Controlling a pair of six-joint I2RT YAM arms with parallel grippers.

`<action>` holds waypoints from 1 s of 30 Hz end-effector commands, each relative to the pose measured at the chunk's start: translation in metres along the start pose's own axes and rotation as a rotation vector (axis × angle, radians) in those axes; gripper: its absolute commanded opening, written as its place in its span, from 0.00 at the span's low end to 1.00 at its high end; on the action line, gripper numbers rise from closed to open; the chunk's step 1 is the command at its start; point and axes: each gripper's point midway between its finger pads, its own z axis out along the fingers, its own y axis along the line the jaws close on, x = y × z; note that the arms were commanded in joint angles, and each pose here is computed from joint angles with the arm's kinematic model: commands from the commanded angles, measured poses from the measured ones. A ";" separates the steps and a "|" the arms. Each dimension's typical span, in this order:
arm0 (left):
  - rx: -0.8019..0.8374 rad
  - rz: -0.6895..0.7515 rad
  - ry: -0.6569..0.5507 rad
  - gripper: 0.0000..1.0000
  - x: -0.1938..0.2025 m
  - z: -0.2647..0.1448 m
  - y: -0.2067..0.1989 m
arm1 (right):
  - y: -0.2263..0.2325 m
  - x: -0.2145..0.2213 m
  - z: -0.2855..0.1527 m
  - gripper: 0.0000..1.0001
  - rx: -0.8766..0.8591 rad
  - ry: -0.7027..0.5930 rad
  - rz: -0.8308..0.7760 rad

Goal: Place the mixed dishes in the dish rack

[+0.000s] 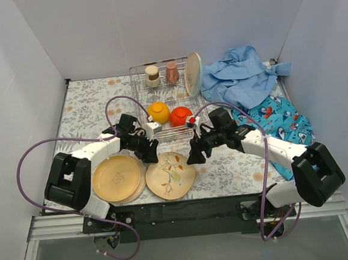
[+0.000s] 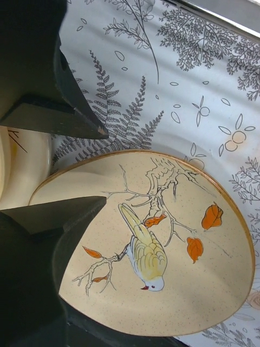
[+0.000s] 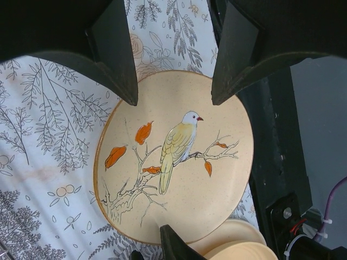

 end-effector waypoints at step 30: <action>0.139 0.001 -0.094 0.00 -0.031 -0.007 -0.032 | -0.010 0.025 0.004 0.66 -0.003 0.033 -0.062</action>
